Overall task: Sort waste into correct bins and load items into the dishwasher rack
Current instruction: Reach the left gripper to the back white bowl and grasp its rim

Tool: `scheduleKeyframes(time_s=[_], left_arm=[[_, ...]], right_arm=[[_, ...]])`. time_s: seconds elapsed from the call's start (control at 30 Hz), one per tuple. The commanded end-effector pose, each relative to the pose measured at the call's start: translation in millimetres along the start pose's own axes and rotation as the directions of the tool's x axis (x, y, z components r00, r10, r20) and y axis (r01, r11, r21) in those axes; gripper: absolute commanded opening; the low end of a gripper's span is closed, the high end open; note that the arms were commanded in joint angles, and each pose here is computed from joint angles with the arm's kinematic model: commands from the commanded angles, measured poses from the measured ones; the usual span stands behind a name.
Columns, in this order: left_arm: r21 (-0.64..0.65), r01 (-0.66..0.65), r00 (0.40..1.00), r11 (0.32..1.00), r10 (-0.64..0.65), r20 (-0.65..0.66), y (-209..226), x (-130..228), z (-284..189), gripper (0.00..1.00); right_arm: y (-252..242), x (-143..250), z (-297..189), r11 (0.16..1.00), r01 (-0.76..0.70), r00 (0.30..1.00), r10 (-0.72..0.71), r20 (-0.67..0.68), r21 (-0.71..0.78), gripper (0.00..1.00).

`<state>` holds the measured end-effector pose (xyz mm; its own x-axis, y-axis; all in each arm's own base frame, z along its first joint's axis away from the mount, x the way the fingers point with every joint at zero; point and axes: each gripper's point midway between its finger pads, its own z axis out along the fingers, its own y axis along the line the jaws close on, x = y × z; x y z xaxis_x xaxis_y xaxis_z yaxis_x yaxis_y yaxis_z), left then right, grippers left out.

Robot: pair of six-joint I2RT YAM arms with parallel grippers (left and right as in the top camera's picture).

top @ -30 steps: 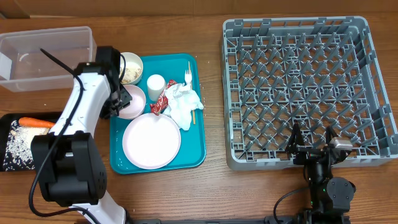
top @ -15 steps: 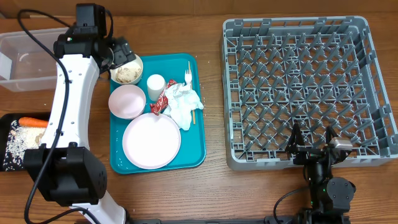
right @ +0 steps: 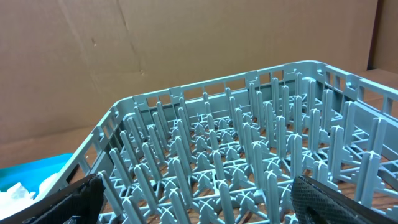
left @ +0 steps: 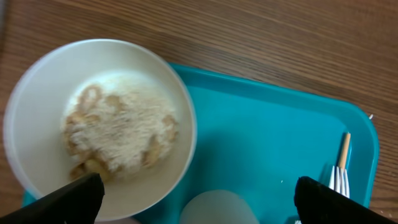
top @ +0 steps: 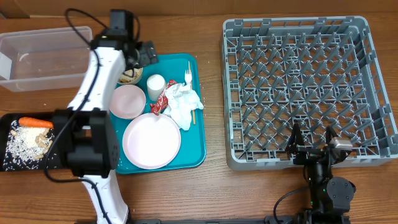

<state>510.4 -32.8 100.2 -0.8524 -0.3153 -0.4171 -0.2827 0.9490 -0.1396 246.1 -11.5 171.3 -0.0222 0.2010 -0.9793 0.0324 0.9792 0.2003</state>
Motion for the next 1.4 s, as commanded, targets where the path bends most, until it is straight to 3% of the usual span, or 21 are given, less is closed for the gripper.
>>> scheduleKeyframes(time_s=[0.0, 0.27, 0.47, 0.57, 0.67, 0.97, 1.37], left_arm=[[-0.047, -0.027, 1.000, 0.999, 0.027, 0.008, -2.7, 0.9, 18.2, 1.00], [-0.148, -0.032, 0.999, 0.989, 0.034, 0.008, 15.1, 3.8, 41.0, 0.92], [-0.147, -0.048, 0.998, 0.988, 0.053, 0.031, 14.0, -2.0, 41.8, 0.79], [-0.146, -0.046, 0.998, 0.988, 0.051, 0.032, 13.8, -2.2, 41.8, 0.67], [-0.150, -0.048, 0.998, 0.988, 0.052, 0.021, 15.0, 0.8, 45.8, 0.72], [-0.161, -0.054, 0.999, 0.985, 0.053, -0.009, 18.1, 9.3, 59.9, 0.70], [-0.157, -0.051, 0.999, 0.986, 0.052, 0.004, 16.9, 6.1, 60.5, 0.34]], right_arm=[[-2.8, 0.5, 0.1, 1.000, 0.004, 1.000, -0.004, 0.010, 0.012, 1.00], [-2.9, 0.5, 0.1, 1.000, 0.004, 1.000, -0.004, 0.010, 0.012, 1.00], [-2.8, 0.5, 0.1, 1.000, 0.003, 1.000, -0.003, 0.010, 0.012, 1.00], [-2.9, 0.5, 0.1, 1.000, 0.004, 1.000, -0.004, 0.010, 0.012, 1.00], [-2.8, 0.5, 0.1, 1.000, 0.004, 1.000, -0.004, 0.010, 0.012, 1.00], [-2.9, 0.5, 0.1, 1.000, 0.004, 1.000, -0.004, 0.010, 0.012, 1.00], [-2.9, 0.5, 0.1, 1.000, 0.004, 1.000, -0.004, 0.010, 0.012, 1.00]])
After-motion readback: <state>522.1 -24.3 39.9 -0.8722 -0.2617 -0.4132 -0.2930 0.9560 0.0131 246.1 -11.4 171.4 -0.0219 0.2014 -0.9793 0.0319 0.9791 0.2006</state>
